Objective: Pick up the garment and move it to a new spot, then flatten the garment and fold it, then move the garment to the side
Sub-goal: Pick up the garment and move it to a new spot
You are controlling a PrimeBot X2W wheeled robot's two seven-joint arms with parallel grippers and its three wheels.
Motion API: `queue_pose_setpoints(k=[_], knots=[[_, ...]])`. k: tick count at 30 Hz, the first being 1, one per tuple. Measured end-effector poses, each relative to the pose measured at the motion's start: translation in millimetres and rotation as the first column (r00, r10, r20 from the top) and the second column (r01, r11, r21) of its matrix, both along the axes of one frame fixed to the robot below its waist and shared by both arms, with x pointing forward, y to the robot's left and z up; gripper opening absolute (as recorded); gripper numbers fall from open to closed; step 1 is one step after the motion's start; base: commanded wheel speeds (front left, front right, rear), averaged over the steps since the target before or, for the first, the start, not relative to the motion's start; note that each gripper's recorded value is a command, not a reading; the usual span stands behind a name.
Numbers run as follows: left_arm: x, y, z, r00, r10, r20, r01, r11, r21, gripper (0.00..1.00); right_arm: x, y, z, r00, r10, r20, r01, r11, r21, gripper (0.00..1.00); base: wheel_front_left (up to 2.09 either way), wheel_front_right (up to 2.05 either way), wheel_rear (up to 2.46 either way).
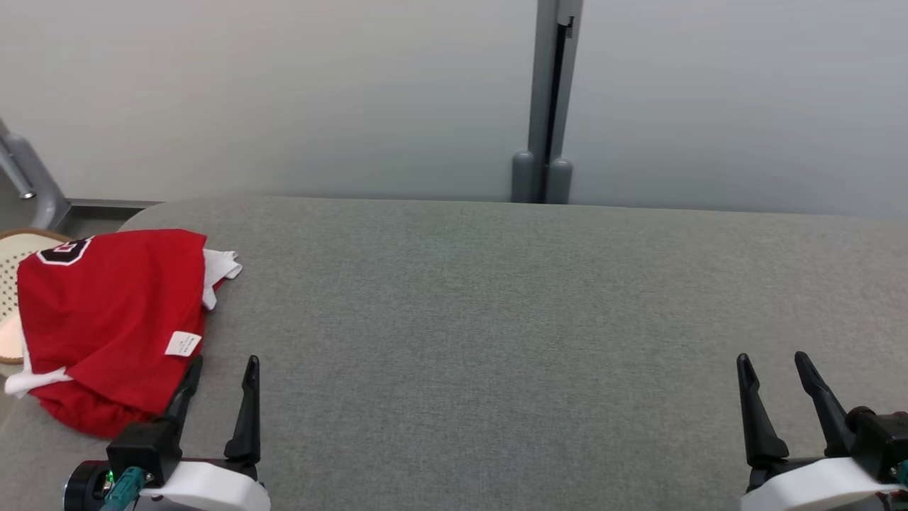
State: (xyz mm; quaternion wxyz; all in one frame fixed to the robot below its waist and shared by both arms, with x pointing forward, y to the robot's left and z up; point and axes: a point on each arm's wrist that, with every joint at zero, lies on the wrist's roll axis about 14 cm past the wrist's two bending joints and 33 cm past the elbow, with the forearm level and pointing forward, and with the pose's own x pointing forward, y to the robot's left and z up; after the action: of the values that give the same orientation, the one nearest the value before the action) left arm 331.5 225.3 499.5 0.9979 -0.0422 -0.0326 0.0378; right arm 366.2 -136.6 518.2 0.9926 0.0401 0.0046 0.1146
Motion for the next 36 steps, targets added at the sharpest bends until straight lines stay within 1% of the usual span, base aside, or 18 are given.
queue_pose_setpoints(k=[4,6,12,17,22,29,33,36], knots=[[-13,30,2,0.996,0.089,0.006,-0.089,0.996,-0.002,1.00,8,31,5,0.996,0.087,0.009,-0.087,0.996,0.007,1.00,0.00,0.00,0.00],[-23,45,1,0.991,0.134,0.002,-0.134,0.991,0.015,1.00,12,47,7,0.991,0.133,0.008,-0.133,0.991,0.006,1.00,0.00,0.00,0.00],[-56,83,-1,0.961,0.277,0.000,-0.277,0.961,-0.006,1.00,18,96,15,0.963,0.268,0.024,-0.268,0.963,0.000,1.00,0.00,0.00,0.00],[-81,102,-4,0.935,0.356,-0.006,-0.356,0.934,-0.011,1.00,21,121,16,0.942,0.334,0.021,-0.334,0.943,-0.004,1.00,0.00,0.00,0.00],[-91,109,-6,0.922,0.388,-0.013,-0.388,0.922,-0.016,1.00,21,133,14,0.931,0.366,0.011,-0.366,0.931,-0.013,1.00,0.00,0.00,0.00],[-92,108,-7,0.920,0.391,-0.016,-0.391,0.920,-0.022,1.00,22,136,14,0.928,0.372,0.010,-0.372,0.928,-0.022,1.00,0.00,0.00,0.00],[-83,104,-7,0.926,0.377,-0.018,-0.377,0.926,-0.028,1.00,23,135,11,0.929,0.371,0.000,-0.371,0.929,-0.020,1.00,0.00,0.00,0.00],[-69,98,-8,0.936,0.351,-0.026,-0.351,0.935,-0.039,1.00,28,134,13,0.929,0.369,0.003,-0.369,0.929,-0.022,1.00,0.00,0.00,0.00]])
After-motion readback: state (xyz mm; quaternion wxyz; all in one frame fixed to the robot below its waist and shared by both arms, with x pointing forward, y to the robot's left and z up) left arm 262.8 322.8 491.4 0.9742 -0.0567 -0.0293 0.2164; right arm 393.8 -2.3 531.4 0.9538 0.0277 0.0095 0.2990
